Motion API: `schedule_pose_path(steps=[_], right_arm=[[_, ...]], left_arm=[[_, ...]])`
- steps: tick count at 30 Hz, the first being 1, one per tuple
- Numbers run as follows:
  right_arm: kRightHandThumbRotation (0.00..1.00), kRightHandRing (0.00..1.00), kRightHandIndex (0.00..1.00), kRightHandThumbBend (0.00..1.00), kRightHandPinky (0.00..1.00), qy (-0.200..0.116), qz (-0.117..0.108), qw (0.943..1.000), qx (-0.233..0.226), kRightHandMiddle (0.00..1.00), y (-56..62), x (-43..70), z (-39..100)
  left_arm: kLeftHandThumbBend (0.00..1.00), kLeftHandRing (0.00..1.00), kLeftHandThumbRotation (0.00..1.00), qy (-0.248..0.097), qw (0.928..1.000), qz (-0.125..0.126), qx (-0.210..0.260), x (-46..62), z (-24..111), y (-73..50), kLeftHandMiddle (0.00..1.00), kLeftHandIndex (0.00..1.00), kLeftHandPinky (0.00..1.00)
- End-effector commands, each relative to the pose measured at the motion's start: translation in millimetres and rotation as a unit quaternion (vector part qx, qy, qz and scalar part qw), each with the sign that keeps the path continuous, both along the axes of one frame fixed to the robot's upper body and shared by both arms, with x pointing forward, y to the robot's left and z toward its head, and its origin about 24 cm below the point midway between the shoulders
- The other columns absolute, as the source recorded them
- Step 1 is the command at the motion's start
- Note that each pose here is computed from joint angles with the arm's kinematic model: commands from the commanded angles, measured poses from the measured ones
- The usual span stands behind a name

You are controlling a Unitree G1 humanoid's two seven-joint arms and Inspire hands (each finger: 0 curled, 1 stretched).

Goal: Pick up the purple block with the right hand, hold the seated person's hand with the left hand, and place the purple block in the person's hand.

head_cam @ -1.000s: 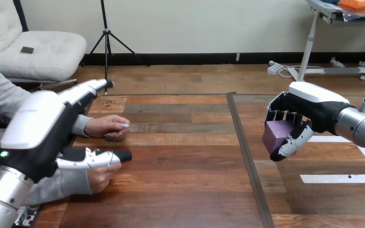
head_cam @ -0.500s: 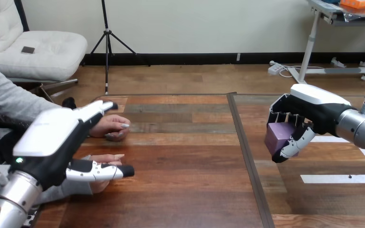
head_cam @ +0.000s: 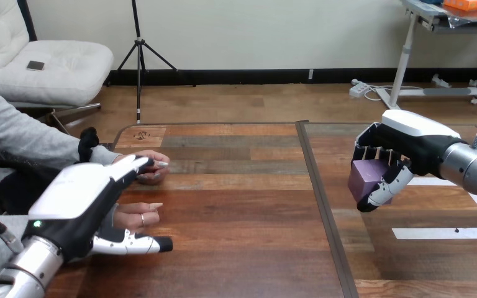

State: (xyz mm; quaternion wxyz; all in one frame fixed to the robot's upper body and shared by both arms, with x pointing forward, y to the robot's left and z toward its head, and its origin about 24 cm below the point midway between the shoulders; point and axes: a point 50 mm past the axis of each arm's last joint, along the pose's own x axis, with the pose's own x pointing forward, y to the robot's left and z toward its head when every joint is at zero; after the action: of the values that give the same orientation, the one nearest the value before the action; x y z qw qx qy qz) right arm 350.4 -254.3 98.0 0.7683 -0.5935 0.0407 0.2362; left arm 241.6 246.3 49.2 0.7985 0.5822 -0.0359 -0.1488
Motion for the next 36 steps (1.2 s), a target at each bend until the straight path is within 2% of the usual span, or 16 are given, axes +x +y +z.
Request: schedule_pose_path(steps=[1, 8, 24, 36], right_arm=[[0.0, 0.4, 0.44, 0.81, 0.35, -0.04, 0.009, 0.9991, 0.012, 0.45, 7.5, 7.1, 14.7], [0.0, 0.4, 0.44, 0.8, 0.35, -0.038, 0.005, 0.9992, 0.016, 0.44, 7.1, 7.1, 13.7], [0.0, 0.39, 0.44, 0.8, 0.34, -0.035, 0.001, 0.9992, 0.02, 0.44, 5.8, 6.3, 13.4], [0.0, 0.4, 0.44, 0.79, 0.35, -0.034, 0.006, 0.9993, 0.016, 0.45, 4.6, 4.7, 13.4]], left_arm=[[1.0, 0.92, 0.6, -0.031, 0.9993, -0.001, 0.02, 18.5, 16.2, 3.7, 0.97, 0.94, 0.81], [1.0, 0.94, 0.6, -0.009, 0.9995, 0.009, 0.027, 21.1, 9.9, 6.0, 0.99, 0.96, 0.83], [1.0, 1.0, 0.62, 0.025, 0.9953, 0.037, 0.086, 27.7, -2.9, 13.0, 1.0, 0.99, 0.88], [1.0, 0.99, 0.55, 0.032, 0.9917, 0.055, 0.111, 31.1, -9.8, 20.9, 1.0, 0.97, 0.87]])
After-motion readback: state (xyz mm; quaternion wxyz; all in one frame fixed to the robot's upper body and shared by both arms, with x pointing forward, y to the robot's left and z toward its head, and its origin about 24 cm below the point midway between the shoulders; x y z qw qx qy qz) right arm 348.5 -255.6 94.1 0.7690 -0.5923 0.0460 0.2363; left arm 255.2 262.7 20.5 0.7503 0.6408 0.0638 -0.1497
